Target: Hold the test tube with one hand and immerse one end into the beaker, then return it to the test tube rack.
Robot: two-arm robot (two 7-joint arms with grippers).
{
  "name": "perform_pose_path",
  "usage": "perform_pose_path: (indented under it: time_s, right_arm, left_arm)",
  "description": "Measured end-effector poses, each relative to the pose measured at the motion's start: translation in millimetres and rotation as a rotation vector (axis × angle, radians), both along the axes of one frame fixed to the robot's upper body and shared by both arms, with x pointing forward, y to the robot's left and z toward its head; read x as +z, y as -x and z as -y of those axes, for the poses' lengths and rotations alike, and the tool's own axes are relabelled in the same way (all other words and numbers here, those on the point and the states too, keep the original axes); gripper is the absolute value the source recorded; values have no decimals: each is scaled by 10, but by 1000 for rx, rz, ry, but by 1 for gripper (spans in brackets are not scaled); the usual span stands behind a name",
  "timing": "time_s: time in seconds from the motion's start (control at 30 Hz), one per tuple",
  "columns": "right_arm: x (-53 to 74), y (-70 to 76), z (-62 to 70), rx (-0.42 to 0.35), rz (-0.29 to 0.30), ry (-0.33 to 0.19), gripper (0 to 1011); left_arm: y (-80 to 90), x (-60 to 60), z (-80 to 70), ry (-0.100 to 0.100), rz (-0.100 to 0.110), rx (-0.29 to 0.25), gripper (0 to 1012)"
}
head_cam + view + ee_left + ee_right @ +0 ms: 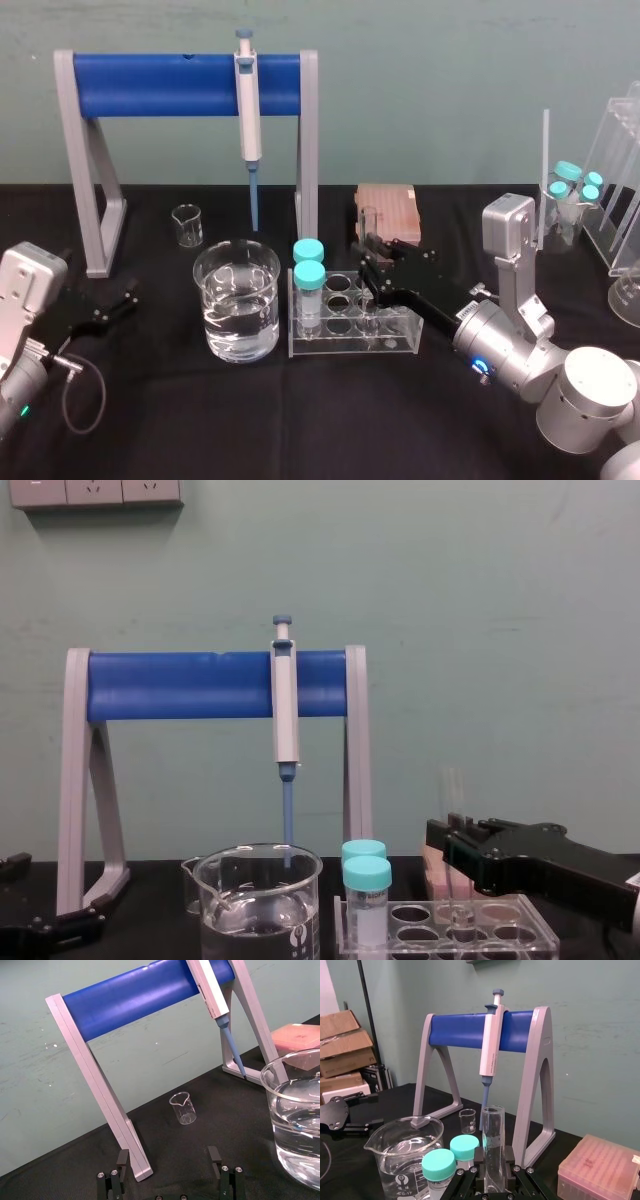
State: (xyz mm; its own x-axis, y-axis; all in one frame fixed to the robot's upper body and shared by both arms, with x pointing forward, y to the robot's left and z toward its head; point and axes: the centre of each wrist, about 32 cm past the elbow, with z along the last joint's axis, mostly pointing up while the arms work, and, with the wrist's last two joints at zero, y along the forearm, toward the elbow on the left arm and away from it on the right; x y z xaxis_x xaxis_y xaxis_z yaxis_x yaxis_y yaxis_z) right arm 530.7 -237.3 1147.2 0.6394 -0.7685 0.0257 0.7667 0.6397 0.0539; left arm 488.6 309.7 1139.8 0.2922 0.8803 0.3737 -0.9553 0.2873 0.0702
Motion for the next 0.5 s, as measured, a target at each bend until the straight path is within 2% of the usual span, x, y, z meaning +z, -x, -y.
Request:
perform_pose_path:
  time_s: [0.5]
  right_arm:
    - [-4,-16,-7,-1,-3,14,225]
  left_arm:
    - [0,0,0,0,0,0,1000]
